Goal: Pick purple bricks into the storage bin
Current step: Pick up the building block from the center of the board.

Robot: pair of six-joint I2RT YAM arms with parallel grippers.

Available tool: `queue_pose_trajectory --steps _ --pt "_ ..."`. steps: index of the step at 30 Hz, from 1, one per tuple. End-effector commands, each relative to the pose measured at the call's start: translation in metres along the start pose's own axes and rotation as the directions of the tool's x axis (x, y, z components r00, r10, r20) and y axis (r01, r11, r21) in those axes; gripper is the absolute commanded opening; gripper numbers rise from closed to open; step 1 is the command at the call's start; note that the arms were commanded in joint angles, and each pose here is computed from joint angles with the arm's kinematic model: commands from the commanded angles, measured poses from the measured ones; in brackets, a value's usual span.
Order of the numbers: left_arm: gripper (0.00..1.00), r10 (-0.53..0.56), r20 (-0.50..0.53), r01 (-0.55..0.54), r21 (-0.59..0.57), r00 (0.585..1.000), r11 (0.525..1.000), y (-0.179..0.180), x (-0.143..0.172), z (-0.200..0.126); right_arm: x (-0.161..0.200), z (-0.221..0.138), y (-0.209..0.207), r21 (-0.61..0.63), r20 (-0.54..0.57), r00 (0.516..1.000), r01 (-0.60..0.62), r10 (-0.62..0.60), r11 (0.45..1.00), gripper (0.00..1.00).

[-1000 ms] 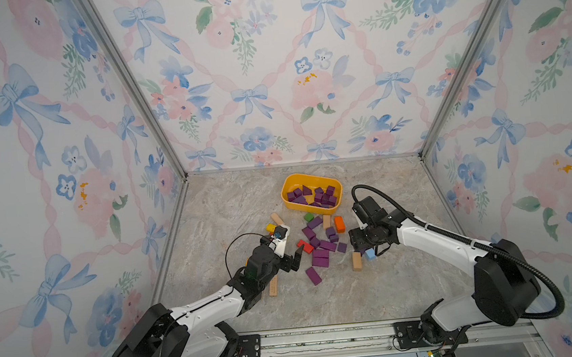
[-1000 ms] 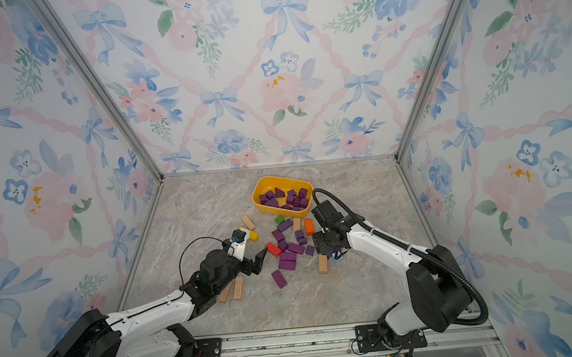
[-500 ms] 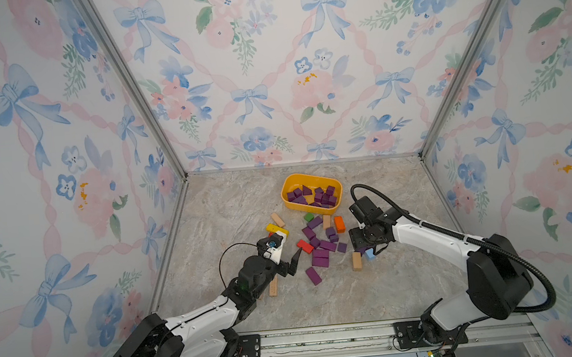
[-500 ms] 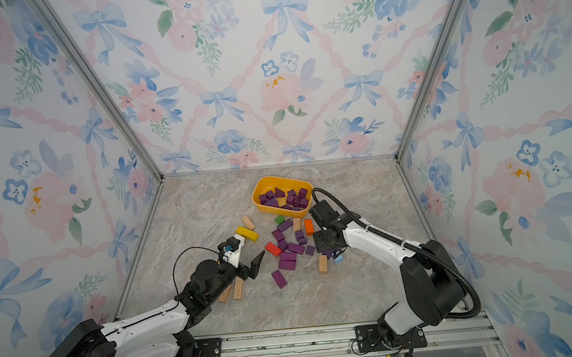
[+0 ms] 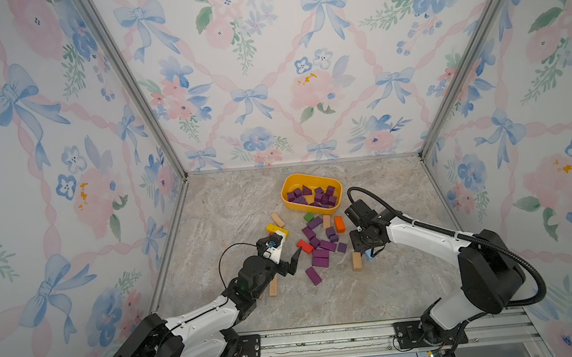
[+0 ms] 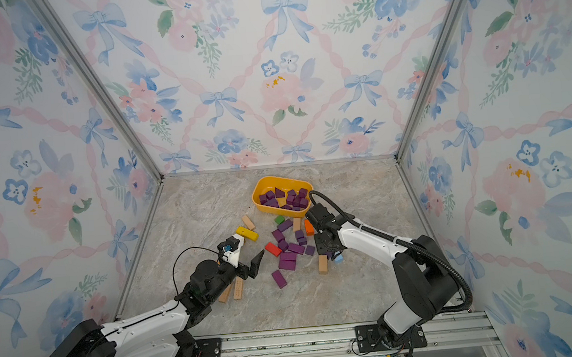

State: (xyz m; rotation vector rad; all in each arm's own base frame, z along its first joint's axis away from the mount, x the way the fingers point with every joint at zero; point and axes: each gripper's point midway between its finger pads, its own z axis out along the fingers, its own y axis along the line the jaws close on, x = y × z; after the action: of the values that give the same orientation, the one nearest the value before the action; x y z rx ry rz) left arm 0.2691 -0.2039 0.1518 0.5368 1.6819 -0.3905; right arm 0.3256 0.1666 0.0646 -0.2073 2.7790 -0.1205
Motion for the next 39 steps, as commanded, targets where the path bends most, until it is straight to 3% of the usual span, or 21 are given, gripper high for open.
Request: queue_pose_trajectory --steps 1,25,39 --pt "0.98 0.002 0.016 -0.001 -0.005 1.0 1.0 0.0 -0.001 -0.002 0.008 0.008 -0.001 0.035 -0.035 0.999 0.013 -0.012 0.999 0.58" --pt "0.98 0.003 0.004 -0.003 -0.01 1.0 1.0 0.001 0.001 0.0 0.022 0.037 0.0 0.066 -0.118 0.993 -0.002 0.01 0.998 0.42" --pt "0.98 0.003 -0.003 -0.003 -0.028 1.0 1.0 0.004 0.003 0.001 0.024 0.047 0.009 0.018 -0.151 0.988 -0.034 0.036 0.999 0.38"
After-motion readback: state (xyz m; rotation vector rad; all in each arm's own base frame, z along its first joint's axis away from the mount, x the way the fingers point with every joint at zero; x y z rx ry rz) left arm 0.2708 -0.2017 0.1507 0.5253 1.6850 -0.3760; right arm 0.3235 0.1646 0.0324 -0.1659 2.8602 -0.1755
